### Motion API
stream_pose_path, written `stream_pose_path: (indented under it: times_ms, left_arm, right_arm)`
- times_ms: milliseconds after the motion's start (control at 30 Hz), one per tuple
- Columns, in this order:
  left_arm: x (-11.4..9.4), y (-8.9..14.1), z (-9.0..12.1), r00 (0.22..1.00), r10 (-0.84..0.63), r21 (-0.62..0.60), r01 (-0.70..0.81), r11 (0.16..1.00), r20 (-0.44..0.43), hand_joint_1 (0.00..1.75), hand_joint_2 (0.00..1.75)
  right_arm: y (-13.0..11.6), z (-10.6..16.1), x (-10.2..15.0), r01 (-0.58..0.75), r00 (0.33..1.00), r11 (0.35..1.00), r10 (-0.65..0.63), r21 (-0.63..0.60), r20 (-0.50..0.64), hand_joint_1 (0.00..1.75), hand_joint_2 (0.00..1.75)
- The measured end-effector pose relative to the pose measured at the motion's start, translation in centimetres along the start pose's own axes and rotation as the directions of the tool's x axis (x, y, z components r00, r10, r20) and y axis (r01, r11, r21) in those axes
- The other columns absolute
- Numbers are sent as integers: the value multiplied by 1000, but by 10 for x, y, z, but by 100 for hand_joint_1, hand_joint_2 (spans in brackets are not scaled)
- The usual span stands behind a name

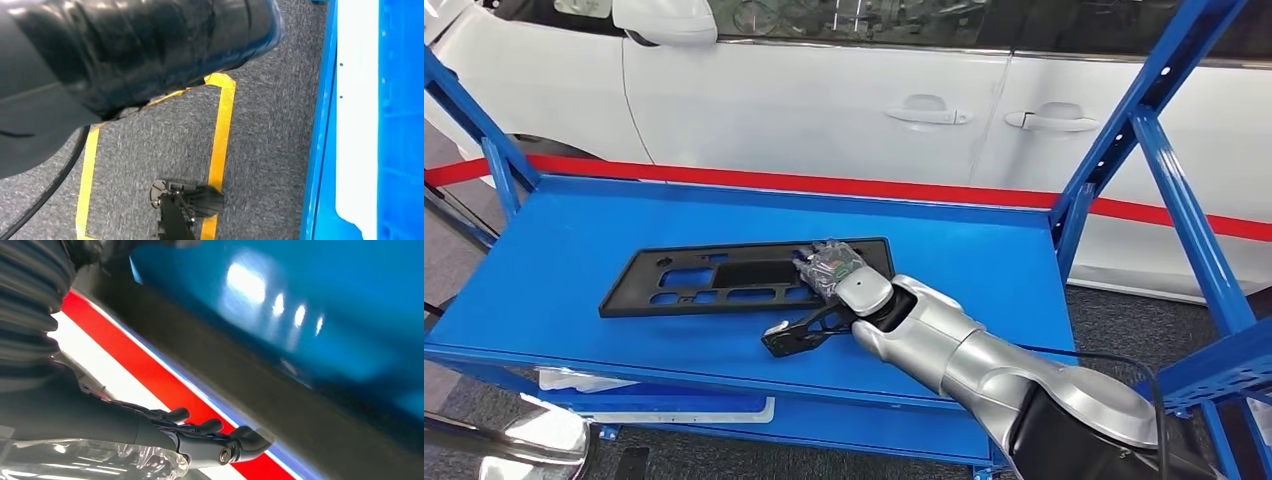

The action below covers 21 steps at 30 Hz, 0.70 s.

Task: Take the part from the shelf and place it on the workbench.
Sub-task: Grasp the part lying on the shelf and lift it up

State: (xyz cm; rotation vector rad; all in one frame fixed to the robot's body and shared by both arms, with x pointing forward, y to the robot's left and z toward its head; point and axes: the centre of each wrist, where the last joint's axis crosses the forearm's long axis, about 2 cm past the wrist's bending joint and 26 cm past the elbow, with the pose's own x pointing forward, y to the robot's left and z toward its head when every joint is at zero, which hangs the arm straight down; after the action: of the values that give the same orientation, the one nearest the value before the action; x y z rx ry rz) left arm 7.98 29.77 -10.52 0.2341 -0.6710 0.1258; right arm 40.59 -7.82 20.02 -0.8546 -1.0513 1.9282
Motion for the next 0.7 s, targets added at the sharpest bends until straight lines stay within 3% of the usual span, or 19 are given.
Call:
stream_pose_path:
  times_ms: [67, 267, 400, 700]
  left_arm:
    - [0, 0, 0, 1000, 1, -2, -1, 1000, 2, 0, 0]
    - [-1, -1, 1, 999, 19, -32, -18, 999, 49, 0, 0]
    - [-2, -1, 1, 996, 32, -54, -27, 998, 87, 0, 175]
    - [-1, 0, 0, 992, 73, -121, -60, 991, 101, 0, 175]
  right_arm:
    - [1, 0, -1, 0, 1000, 1000, 0, 1, -3, 172, 175]
    - [0, 0, -1, -1, 1000, 1000, 1, -15, -7, 175, 175]
    - [-1, 0, -3, -3, 1000, 1000, 3, -27, -12, 175, 175]
    - [-10, 0, -7, 8, 1000, 997, -9, -74, -16, 175, 175]
